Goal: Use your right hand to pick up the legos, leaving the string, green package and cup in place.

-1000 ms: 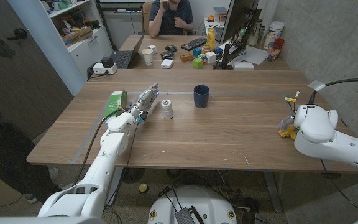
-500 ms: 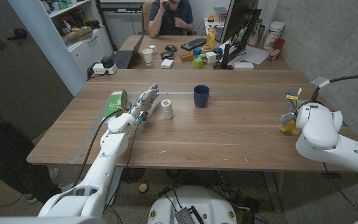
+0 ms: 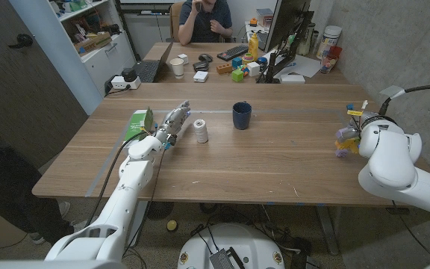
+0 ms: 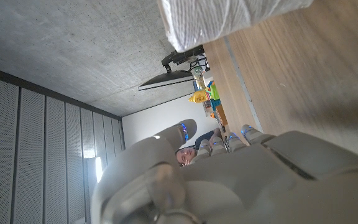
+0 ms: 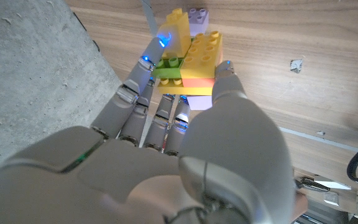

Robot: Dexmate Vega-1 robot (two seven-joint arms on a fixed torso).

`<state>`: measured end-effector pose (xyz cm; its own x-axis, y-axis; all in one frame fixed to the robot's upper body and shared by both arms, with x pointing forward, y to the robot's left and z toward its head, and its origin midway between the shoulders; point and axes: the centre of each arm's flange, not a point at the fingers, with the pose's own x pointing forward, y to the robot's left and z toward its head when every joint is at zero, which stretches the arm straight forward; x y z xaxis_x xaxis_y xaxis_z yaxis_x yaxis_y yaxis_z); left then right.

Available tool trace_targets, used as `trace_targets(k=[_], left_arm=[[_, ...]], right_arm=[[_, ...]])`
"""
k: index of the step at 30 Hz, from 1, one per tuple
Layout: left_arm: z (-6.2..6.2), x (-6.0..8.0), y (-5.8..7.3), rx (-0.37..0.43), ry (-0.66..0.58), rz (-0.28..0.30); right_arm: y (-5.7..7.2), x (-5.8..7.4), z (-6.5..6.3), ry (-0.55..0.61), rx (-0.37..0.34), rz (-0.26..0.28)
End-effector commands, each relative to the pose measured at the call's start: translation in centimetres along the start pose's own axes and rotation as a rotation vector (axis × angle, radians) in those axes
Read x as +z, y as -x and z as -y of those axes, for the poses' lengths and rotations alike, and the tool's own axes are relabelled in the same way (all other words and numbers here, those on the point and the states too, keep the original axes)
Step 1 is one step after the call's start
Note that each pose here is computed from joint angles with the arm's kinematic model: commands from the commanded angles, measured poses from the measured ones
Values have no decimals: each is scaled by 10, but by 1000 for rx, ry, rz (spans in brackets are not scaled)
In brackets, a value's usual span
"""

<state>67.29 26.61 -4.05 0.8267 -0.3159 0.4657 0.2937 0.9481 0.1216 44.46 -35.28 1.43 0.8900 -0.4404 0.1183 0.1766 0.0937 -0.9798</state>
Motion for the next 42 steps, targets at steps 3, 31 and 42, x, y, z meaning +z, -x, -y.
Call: trace_targets(k=[3, 31, 42], left_arm=[[-4, 2, 3, -2, 14, -8], [-5, -8, -4, -7, 30, -19], [-5, -9, -3, -8, 32, -16]], right_arm=[[17, 0, 30, -29, -86, 39], [19, 6, 51, -25, -147, 42], [28, 8, 57, -19, -177, 42]])
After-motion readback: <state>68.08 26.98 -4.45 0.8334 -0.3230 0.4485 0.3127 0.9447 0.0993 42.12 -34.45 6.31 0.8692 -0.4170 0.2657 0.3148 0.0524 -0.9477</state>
